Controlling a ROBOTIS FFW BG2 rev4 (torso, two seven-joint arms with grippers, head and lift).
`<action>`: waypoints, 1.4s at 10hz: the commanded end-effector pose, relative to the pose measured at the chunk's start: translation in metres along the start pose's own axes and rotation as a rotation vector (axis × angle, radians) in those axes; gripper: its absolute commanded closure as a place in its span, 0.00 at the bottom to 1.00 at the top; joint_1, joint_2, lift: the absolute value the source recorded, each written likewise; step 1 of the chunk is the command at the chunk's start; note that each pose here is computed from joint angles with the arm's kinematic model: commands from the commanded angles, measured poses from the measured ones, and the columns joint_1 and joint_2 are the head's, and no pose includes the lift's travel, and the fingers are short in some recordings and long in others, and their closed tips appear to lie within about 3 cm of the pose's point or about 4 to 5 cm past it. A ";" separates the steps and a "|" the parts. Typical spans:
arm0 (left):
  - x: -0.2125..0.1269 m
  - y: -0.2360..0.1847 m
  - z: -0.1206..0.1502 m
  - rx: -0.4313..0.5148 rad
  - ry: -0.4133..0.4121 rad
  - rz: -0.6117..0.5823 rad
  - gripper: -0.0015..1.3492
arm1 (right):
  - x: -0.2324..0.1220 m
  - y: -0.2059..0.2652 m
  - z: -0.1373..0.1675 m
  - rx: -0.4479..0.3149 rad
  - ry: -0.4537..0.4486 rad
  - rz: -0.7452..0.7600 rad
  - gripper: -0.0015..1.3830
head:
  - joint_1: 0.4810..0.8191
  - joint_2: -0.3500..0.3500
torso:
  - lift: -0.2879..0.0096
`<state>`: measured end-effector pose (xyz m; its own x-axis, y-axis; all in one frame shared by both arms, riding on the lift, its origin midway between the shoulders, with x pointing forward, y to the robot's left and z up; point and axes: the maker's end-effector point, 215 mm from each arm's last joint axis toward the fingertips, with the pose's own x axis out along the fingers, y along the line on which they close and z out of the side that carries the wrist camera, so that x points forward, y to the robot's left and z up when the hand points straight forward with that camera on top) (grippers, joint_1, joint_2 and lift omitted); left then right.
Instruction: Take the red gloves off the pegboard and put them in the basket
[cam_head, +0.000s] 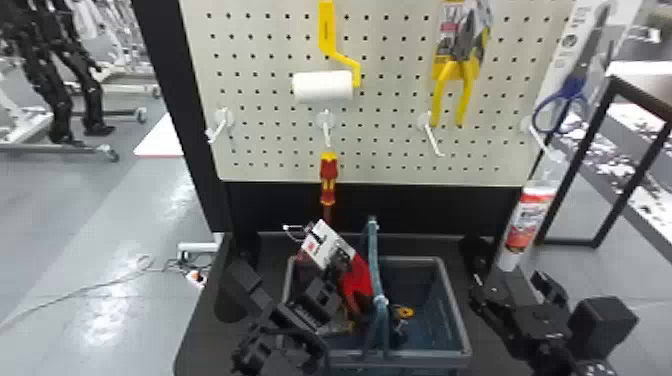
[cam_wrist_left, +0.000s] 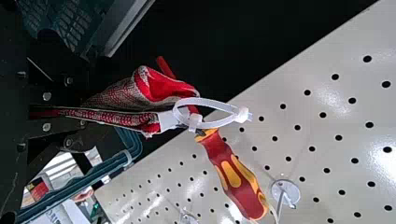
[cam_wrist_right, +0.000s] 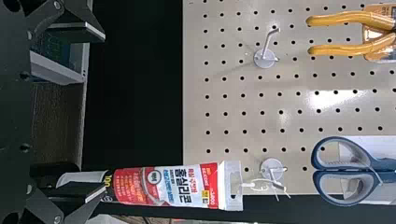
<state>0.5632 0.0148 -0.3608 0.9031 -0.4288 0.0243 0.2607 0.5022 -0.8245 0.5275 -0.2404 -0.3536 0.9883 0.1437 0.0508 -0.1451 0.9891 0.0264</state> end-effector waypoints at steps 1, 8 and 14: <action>0.000 -0.001 -0.010 -0.036 0.016 -0.003 0.90 | 0.000 0.001 -0.001 0.001 0.000 0.001 0.12 | 0.20 0.50 | 0.63; 0.007 -0.015 -0.007 0.006 0.032 -0.061 0.15 | 0.001 0.002 -0.001 0.002 -0.002 0.004 0.12 | 0.20 0.50 | 0.63; 0.009 -0.018 -0.006 0.020 0.033 -0.071 0.17 | 0.001 0.003 -0.001 0.003 -0.002 0.005 0.12 | 0.20 0.50 | 0.63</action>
